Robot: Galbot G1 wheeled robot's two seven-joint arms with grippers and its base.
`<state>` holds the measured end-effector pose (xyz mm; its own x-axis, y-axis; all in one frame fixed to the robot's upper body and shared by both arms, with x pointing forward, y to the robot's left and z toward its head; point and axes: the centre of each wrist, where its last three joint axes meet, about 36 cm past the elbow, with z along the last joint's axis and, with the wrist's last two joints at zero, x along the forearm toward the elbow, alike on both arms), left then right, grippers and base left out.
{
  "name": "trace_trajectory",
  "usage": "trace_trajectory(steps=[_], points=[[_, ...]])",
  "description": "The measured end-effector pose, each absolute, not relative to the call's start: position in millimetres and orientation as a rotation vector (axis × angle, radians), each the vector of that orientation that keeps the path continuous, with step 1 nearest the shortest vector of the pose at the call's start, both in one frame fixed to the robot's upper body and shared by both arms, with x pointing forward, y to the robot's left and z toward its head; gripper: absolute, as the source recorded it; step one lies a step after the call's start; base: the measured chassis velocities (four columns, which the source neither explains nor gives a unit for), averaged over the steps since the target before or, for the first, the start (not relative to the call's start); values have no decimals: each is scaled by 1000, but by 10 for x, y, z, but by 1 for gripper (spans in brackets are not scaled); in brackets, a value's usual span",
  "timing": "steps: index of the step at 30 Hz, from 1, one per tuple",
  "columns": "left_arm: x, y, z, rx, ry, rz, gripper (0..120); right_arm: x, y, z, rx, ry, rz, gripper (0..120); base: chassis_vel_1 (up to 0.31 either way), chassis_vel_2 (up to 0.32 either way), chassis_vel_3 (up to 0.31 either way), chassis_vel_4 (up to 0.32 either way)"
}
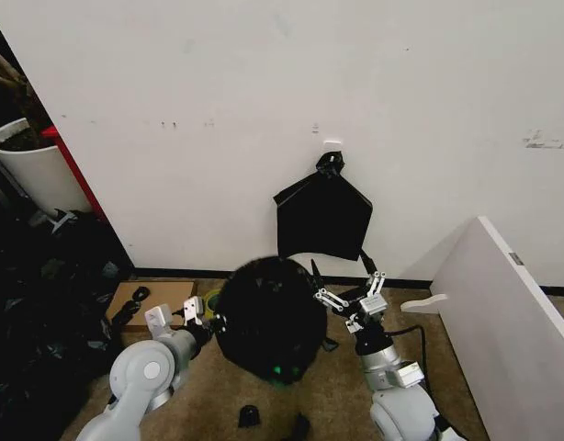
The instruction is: Place the garbage bag over the trash bin.
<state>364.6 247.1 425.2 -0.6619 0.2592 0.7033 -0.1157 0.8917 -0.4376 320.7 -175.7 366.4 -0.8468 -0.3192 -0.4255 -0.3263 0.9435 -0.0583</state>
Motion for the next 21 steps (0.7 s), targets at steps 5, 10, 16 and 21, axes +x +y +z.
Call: trace_trajectory(steps=[5,10,16,21], points=[[3648,2421,4199,-36,-2200,568,0,3207,-1746,3630,-470,2670,21,98,0,0,0,0],[3664,2393,4132,1,-2166,595,0,3219,-1707,3599,-481,2681,22,98,0,0,0,0],[3674,2349,4034,13,-2140,613,8,3217,-1650,3599,-496,2687,28,99,0,0,0,0],[3676,2300,3969,18,-2139,610,28,3195,-1634,3597,-501,2691,33,99,0,0,0,0]])
